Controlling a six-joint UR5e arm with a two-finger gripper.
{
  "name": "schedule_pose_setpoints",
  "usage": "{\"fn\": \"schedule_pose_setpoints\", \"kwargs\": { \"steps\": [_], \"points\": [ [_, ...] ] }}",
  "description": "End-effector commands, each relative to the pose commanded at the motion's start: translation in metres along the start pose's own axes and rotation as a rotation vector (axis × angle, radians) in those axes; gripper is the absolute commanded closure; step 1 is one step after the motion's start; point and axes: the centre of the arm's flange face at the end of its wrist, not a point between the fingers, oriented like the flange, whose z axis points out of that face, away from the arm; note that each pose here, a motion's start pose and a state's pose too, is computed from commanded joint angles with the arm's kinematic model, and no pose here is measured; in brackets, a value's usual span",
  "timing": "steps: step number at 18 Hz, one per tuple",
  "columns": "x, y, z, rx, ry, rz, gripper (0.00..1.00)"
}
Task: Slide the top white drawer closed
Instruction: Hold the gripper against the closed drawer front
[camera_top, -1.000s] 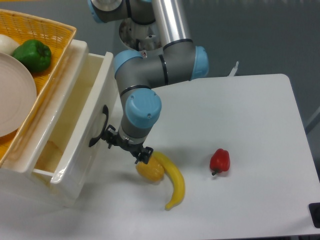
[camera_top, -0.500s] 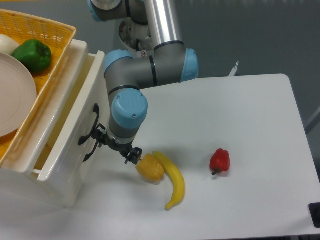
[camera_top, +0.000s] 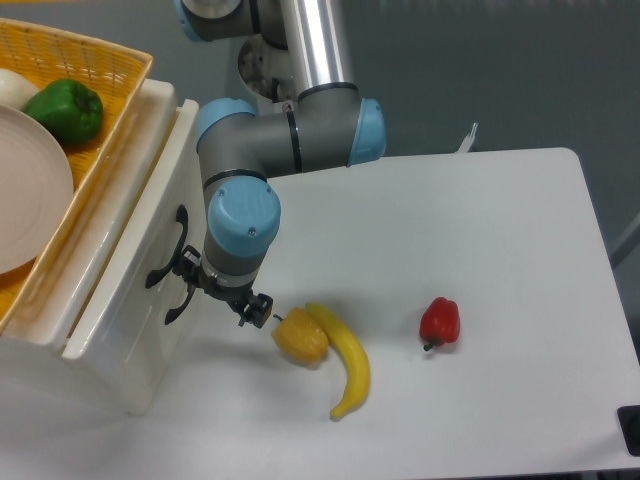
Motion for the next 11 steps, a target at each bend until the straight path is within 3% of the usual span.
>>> {"fn": "schedule_pose_setpoints", "kwargs": {
  "steps": [11],
  "points": [
    [-0.011,0.001,-0.008,0.013,-0.012,-0.002,0.0]
  ]
}}
